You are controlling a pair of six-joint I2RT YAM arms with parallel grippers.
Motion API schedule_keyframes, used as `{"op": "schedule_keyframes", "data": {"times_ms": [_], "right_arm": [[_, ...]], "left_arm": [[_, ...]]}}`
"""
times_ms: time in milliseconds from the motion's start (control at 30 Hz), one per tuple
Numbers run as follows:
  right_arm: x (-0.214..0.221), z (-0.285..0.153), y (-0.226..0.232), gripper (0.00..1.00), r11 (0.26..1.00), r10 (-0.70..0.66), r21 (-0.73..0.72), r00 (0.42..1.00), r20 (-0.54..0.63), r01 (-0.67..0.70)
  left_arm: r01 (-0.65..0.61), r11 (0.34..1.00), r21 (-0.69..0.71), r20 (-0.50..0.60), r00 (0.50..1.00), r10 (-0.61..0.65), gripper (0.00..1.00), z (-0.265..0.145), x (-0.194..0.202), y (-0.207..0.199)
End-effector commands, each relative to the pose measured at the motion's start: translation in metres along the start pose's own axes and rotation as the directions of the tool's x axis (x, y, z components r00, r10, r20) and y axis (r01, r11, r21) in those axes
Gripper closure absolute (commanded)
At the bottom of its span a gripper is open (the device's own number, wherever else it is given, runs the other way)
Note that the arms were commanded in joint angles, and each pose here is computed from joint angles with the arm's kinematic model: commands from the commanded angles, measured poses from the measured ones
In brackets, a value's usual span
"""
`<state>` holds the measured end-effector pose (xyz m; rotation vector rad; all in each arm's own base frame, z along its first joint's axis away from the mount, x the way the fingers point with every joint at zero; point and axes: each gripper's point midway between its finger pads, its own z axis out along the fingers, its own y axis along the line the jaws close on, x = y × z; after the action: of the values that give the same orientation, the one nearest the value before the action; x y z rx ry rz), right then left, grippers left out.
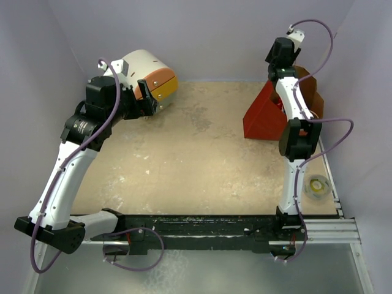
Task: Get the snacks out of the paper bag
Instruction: Move the paper bag to the center of the board.
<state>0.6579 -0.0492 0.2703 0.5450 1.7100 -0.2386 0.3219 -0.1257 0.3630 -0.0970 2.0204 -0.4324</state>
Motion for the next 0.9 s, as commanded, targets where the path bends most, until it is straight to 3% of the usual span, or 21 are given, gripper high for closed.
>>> {"op": "schedule_keyframes", "data": {"times_ms": [0,167,267,533,867], "right_arm": [[-0.049,-0.005,0.015,0.47,0.996,0.063,-0.068,0.992,0.113,-0.055],[-0.056,-0.015,0.034,0.85,0.981,0.098,-0.178,0.991,0.096,-0.08],[-0.062,-0.028,0.047,1.0,0.958,0.139,-0.261,0.988,0.07,-0.116],[-0.059,-0.089,0.083,1.0,0.826,0.175,-0.526,0.979,-0.106,-0.204],[-0.024,-0.202,0.107,1.0,0.604,0.024,-0.737,0.931,-0.364,-0.303]], "left_arm": [[0.022,1.0,0.011,0.08,0.997,-0.023,0.01,-0.002,-0.022,-0.004],[0.048,0.999,0.021,0.078,0.996,-0.049,0.01,-0.001,-0.023,-0.007],[0.042,0.999,0.031,0.072,0.996,-0.044,0.01,0.003,-0.022,-0.009],[0.013,0.996,0.086,0.043,0.999,-0.017,0.01,-0.001,-0.02,-0.019],[0.078,0.985,0.152,0.032,0.996,-0.084,0.01,-0.053,-0.014,-0.028]]}}
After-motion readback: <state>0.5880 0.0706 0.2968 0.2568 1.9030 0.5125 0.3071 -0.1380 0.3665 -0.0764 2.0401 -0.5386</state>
